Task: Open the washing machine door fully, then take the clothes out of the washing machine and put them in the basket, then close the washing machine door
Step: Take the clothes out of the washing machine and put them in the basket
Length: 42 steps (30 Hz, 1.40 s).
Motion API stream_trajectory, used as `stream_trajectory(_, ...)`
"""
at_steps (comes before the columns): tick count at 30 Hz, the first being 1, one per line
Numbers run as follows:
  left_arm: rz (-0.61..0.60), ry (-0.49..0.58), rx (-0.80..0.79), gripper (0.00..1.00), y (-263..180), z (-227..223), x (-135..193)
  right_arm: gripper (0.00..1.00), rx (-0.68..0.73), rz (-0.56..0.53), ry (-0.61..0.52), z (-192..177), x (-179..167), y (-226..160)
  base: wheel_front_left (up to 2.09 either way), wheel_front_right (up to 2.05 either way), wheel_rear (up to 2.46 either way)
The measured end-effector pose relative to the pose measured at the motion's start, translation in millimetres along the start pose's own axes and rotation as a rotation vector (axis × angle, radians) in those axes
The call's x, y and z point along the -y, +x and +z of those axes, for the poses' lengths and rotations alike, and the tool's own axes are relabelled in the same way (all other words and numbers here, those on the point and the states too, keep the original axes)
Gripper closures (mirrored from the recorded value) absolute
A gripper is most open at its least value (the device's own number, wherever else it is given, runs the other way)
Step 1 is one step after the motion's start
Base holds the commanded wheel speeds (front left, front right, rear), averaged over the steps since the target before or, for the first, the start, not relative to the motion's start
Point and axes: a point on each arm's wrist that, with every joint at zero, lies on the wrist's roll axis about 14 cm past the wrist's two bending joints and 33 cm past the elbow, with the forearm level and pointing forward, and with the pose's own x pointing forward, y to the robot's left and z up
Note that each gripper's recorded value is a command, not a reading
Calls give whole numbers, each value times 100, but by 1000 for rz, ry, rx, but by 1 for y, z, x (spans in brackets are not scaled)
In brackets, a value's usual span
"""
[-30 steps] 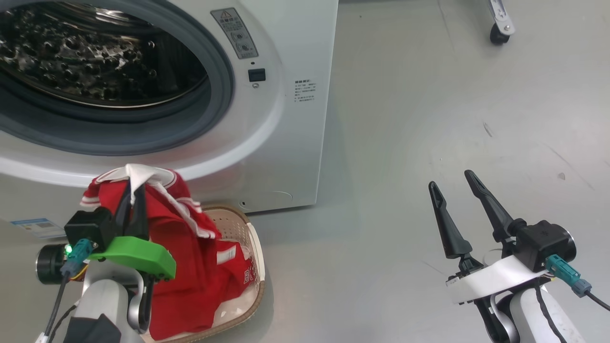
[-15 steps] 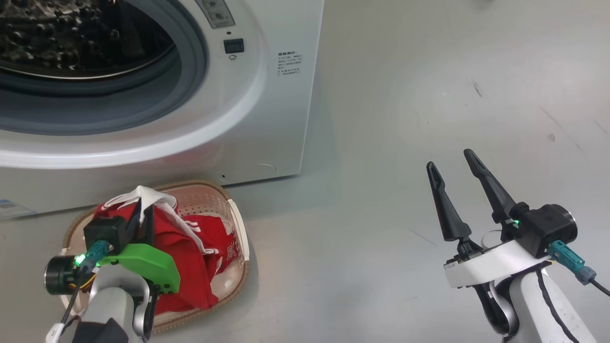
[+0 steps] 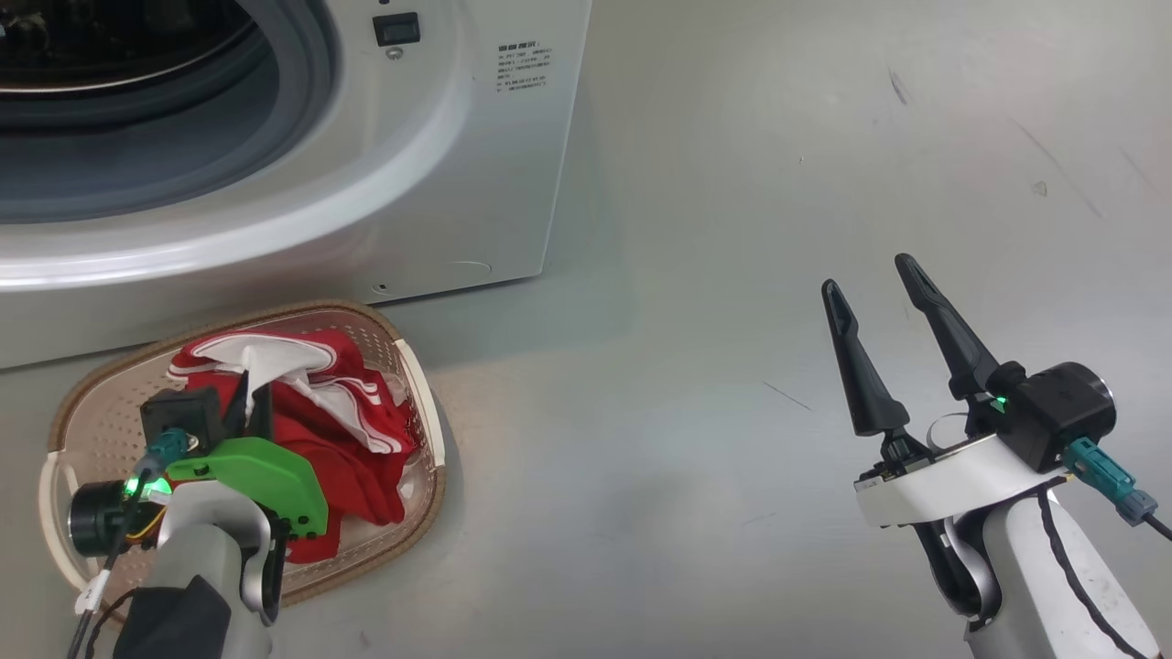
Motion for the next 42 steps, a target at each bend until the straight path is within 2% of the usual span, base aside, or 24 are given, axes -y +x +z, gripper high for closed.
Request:
stream_trajectory(11, 113, -33, -143, 100, 8, -46, -35, 0, -30, -8, -21, -11, 10, 11, 0, 0, 0)
stream_trajectory(26, 192, -93, -224, 100, 11, -72, -56, 0, -48, -1, -27, -20, 12, 20, 0, 0, 0)
stream_trajectory(27, 192, -93, -223, 95, 12, -72, -56, 0, -49, -1, -27, -20, 12, 20, 0, 0, 0)
stream_trajectory(29, 193, -94, -216, 21, 14, -69, -55, 0, -49, 0, -27, -21, 12, 21, 0, 0, 0)
stream_trajectory(30, 194, -96, -215, 0, 15, -69, -55, 0, -49, 1, -27, -21, 11, 21, 0, 0, 0)
stream_trajectory(42, 209, -98, -192, 0, 16, -62, -59, 0, -36, 11, -28, -17, 9, 26, 0, 0, 0)
